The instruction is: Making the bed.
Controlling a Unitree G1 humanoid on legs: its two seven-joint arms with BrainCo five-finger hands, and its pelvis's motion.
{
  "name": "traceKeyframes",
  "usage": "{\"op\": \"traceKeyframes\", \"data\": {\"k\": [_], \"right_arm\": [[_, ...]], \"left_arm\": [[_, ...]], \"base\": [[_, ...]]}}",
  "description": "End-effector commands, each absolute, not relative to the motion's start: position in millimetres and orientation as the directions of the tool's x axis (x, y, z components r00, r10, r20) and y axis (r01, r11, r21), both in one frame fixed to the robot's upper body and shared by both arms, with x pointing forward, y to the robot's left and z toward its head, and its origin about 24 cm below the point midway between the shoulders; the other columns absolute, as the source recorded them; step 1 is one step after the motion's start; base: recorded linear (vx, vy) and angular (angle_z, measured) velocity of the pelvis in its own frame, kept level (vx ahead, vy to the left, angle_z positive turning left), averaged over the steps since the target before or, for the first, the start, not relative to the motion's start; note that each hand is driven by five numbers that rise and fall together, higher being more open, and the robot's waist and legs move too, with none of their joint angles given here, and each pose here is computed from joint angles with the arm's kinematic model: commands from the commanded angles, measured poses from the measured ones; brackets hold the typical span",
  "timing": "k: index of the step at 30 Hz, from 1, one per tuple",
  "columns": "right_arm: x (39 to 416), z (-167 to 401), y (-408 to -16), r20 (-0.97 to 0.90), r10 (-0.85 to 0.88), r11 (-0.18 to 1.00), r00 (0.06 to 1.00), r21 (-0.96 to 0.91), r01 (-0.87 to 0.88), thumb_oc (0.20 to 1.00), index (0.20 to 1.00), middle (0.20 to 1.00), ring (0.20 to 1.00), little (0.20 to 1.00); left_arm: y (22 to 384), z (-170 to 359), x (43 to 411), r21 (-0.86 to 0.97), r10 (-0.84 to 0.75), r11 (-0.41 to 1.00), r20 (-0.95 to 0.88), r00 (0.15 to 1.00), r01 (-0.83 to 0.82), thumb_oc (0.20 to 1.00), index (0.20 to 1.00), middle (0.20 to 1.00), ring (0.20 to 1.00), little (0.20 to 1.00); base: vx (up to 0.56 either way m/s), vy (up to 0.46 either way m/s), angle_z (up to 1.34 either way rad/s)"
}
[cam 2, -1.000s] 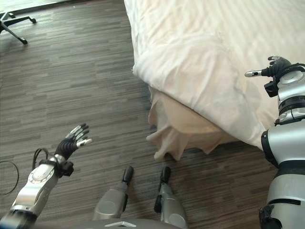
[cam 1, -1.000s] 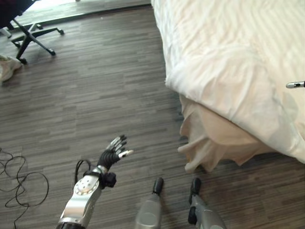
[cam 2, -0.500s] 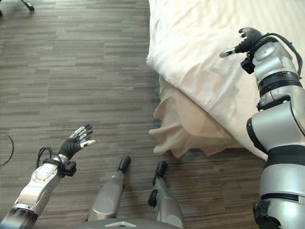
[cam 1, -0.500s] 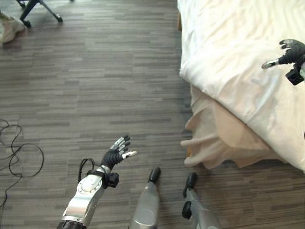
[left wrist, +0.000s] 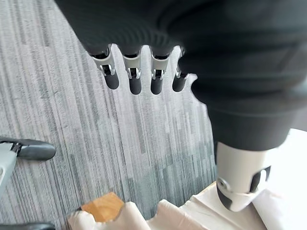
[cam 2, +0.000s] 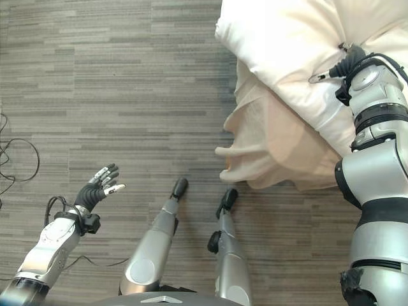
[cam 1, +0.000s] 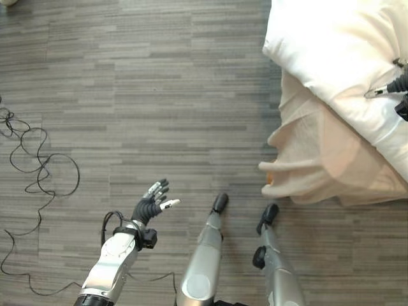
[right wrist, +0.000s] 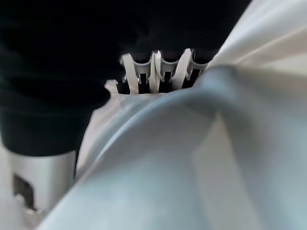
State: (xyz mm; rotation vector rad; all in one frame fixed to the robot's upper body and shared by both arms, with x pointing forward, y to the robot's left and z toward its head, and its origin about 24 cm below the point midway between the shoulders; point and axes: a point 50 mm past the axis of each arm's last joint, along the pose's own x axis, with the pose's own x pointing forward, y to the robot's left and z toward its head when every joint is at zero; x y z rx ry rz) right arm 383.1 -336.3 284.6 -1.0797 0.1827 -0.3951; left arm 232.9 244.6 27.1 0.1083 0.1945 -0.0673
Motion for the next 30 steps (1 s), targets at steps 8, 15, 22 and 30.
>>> {"op": "traceKeyframes", "data": {"k": [8,15,22,30], "right_arm": [[394.8,217.9,-310.5,-0.105,-0.297,0.267,0.949,-0.963,-0.023,0.2,0.2,0.2,0.2,0.2],[390.4,112.6,-196.7,-0.308,0.12,0.054,0.944,-0.947,-0.315,0.2,0.2,0.2,0.2,0.2],[315.9,-12.6,-92.7,-0.555,0.39,0.076,0.734,-0.775,-0.627,0.2,0.2,0.2,0.2,0.2],[264.9,-66.7,-59.2,-0.689,0.436,0.042,0.579,-0.627,-0.778,0.2,0.2,0.2,0.2,0.2]], "left_arm": [[218.0,58.6,254.2,0.055,-0.101,0.993,-0.002,0.995,0.101,1.0,1.0,1.0,1.0,1.0],[214.2,50.4,257.7,0.048,-0.052,0.997,-0.017,0.999,0.052,1.0,1.0,1.0,1.0,1.0],[204.6,36.5,260.3,0.05,-0.006,0.999,-0.055,0.998,0.009,1.0,1.0,1.0,1.0,1.0],[199.6,27.1,257.6,0.074,0.007,0.997,-0.079,0.997,-0.001,1.0,1.0,1.0,1.0,1.0]], "base": [[0.01,0.011,-0.08],[0.03,0.015,-0.1],[0.05,0.017,-0.05],[0.02,0.016,0.0]]}}
